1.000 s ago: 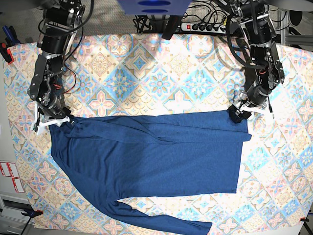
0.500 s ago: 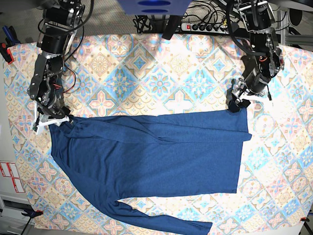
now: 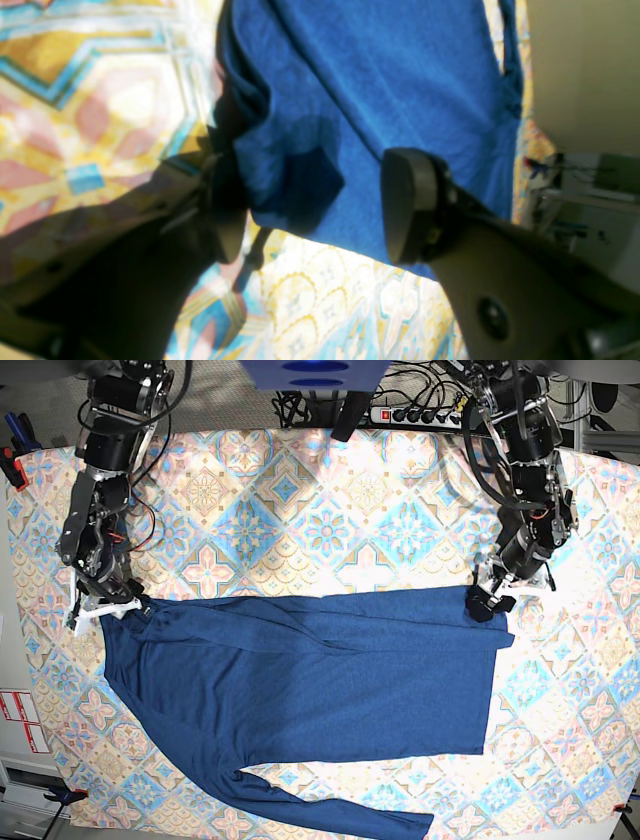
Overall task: Fold the T-shirt properly
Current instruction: 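Hold the shirt edge with both grippers and adjust its position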
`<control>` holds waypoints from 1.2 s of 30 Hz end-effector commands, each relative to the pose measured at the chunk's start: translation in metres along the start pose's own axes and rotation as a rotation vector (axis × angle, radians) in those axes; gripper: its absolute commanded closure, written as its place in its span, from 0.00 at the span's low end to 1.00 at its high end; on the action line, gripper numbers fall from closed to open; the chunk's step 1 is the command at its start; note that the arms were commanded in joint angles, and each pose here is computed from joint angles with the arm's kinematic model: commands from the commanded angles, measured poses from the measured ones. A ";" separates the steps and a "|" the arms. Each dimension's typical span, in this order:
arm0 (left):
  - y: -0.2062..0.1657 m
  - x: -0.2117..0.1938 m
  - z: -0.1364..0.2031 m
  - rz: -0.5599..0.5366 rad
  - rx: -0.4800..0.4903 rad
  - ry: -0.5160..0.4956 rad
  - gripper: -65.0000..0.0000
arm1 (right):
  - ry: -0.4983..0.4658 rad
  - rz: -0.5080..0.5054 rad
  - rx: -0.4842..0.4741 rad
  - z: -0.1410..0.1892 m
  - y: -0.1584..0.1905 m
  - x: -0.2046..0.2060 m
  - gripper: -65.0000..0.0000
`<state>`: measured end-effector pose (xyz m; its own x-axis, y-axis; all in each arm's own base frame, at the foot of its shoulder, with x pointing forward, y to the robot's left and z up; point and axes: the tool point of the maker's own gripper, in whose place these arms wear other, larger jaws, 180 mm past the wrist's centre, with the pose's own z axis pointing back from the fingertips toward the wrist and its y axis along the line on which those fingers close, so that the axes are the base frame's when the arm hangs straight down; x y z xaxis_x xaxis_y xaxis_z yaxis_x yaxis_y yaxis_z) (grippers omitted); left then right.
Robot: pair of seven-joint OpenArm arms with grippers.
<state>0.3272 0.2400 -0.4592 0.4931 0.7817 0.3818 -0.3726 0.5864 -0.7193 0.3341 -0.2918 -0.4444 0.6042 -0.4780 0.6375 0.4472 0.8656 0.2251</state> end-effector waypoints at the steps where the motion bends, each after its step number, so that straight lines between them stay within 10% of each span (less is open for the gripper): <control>1: -0.007 0.010 -0.002 -0.021 -0.002 -0.004 0.39 | -0.058 0.007 0.012 0.003 0.003 0.023 0.63; 4: -0.010 0.012 -0.002 -0.022 -0.010 -0.008 0.53 | -0.056 0.007 0.012 0.003 0.003 0.022 0.63; 8: -0.010 0.013 -0.002 -0.021 -0.010 -0.010 1.00 | -0.053 0.003 0.011 0.002 0.003 0.022 0.63; 36: -0.018 0.023 0.016 -0.100 -0.022 -0.051 1.00 | 0.019 -0.307 -0.073 -0.015 -0.052 0.008 0.40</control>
<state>0.3213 0.2440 -0.4435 0.5111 0.7373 0.4418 -0.3393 0.6454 -0.6844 0.3274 -0.3294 -0.4682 0.4523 -0.7262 0.5178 0.6423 0.6680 0.3759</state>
